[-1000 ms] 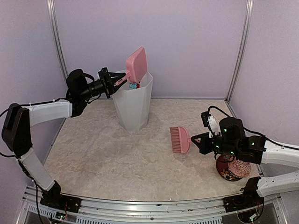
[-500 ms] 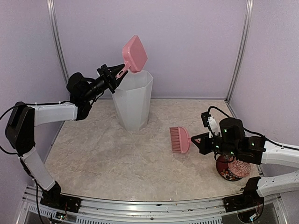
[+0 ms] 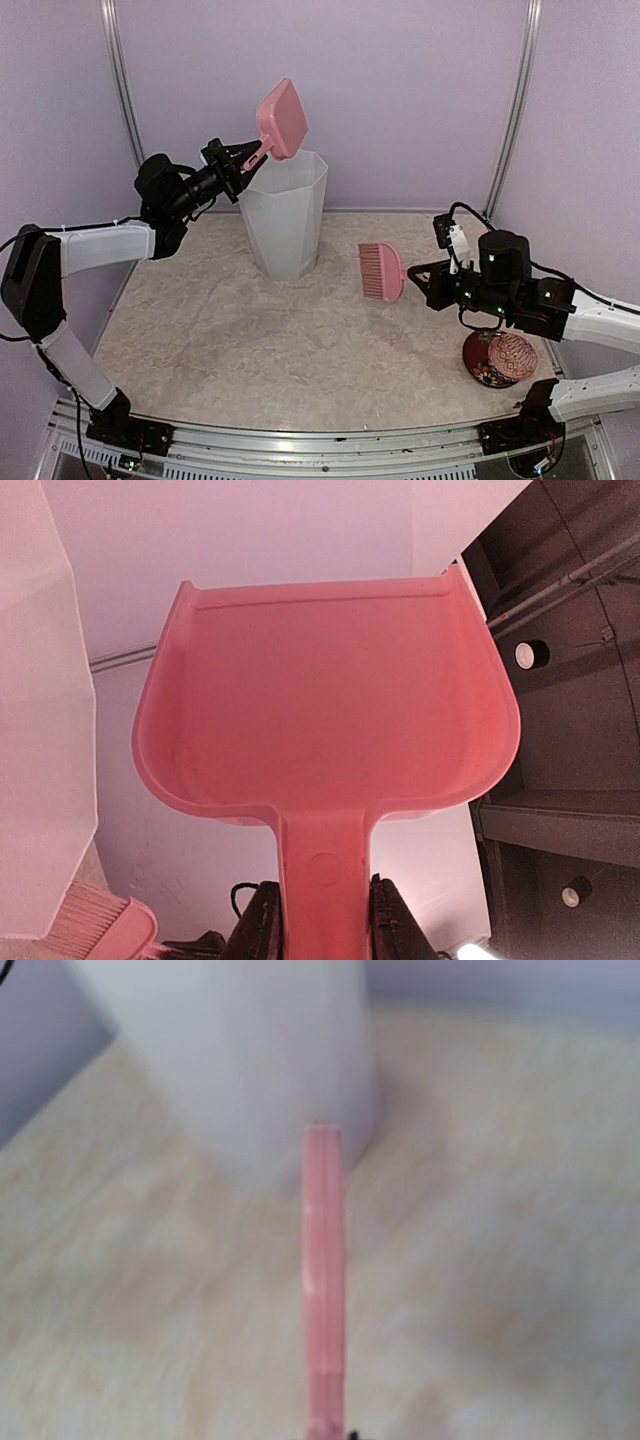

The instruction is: Sweep away the paper scraps from the table

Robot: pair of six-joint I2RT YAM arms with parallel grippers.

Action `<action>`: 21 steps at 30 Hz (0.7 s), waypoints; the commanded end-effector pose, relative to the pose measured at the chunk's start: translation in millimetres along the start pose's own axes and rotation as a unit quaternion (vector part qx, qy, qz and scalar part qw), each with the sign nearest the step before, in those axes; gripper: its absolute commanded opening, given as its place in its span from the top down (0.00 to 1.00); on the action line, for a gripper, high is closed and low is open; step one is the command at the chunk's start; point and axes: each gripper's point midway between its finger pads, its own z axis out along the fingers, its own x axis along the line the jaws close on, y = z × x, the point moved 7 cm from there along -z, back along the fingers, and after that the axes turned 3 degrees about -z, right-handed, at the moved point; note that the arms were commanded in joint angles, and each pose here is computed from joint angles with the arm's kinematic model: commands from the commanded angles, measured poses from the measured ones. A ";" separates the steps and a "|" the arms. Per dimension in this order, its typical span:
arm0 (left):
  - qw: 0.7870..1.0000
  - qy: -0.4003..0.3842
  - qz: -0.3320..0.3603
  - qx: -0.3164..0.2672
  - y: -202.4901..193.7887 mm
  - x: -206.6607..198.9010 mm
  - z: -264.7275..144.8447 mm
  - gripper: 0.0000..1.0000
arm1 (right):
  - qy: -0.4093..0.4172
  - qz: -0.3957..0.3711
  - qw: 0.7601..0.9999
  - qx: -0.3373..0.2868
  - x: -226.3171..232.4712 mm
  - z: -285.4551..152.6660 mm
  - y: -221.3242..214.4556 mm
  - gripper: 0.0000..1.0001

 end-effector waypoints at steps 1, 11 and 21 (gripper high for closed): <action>0.998 -0.024 0.032 0.045 -18.4 -15.6 0.2 1.00 | -0.031 -0.006 0.998 -0.045 -26.5 0.3 36.4 1.00; 0.994 0.062 0.077 0.040 -3.3 3.2 -7.9 1.00 | 0.006 0.019 0.999 -0.026 -21.9 3.4 23.1 1.00; 0.966 0.104 0.229 0.059 -10.0 -63.6 -5.1 1.00 | -0.024 0.021 0.999 -0.016 -28.5 -1.8 18.8 1.00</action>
